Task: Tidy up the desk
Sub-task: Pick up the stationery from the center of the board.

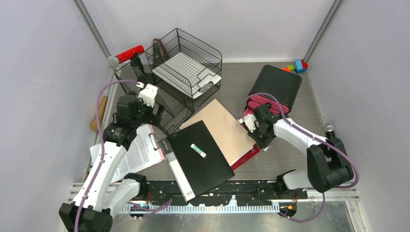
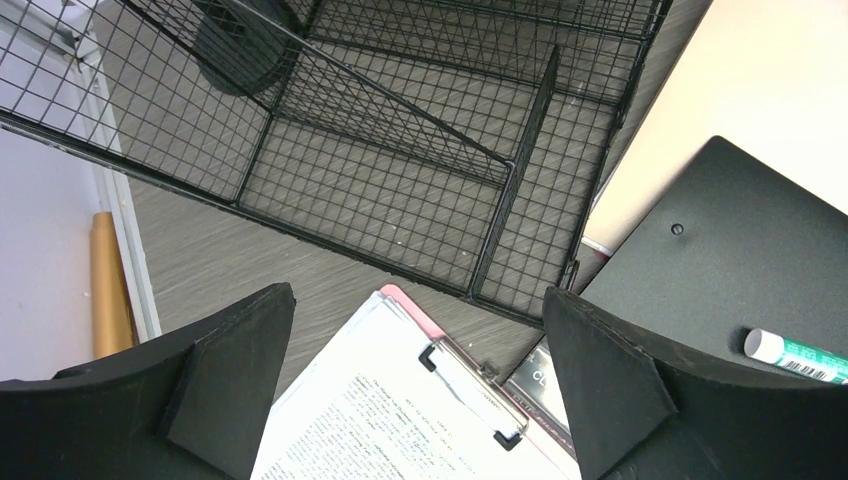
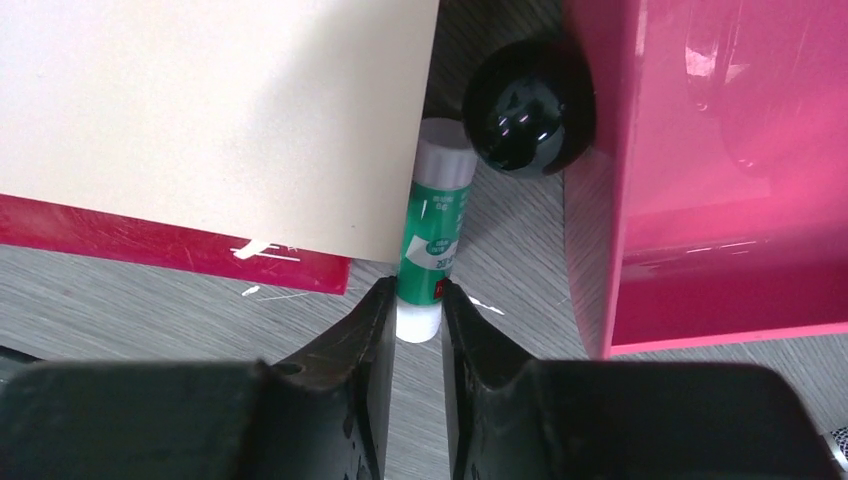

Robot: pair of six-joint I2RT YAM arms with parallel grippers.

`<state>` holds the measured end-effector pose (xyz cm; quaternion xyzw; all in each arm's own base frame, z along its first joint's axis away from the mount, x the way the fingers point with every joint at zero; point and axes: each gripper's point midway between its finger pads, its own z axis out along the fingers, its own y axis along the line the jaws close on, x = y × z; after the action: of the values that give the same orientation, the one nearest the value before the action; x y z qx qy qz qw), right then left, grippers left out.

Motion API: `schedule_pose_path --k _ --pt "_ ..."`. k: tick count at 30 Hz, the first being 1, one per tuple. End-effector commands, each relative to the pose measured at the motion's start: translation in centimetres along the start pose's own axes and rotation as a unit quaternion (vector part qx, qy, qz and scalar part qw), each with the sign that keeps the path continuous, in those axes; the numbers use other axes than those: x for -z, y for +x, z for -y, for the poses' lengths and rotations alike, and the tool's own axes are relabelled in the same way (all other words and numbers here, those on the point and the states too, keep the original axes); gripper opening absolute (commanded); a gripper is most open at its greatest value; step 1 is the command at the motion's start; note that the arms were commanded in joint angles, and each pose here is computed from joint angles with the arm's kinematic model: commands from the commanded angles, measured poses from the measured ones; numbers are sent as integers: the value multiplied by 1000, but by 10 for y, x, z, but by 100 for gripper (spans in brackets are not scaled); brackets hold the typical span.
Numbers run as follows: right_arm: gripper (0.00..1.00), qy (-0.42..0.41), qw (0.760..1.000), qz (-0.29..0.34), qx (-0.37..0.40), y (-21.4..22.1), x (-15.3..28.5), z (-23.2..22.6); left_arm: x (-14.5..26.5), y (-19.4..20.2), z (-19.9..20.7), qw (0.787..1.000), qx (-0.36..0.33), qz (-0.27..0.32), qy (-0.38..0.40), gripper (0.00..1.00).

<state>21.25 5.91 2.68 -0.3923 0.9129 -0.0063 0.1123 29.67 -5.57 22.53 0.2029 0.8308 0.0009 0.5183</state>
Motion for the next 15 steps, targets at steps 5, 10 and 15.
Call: schedule_pose_path --k 5,10,15 --pt "16 9 999 31 2 -12 50 5 14 -24 -1 999 5 41 6 99" --pt "15 71 996 53 7 -18 86 27 19 -28 2 999 7 52 13 99" --pt "15 101 993 52 22 -30 98 44 26 -34 7 997 9 68 24 99"
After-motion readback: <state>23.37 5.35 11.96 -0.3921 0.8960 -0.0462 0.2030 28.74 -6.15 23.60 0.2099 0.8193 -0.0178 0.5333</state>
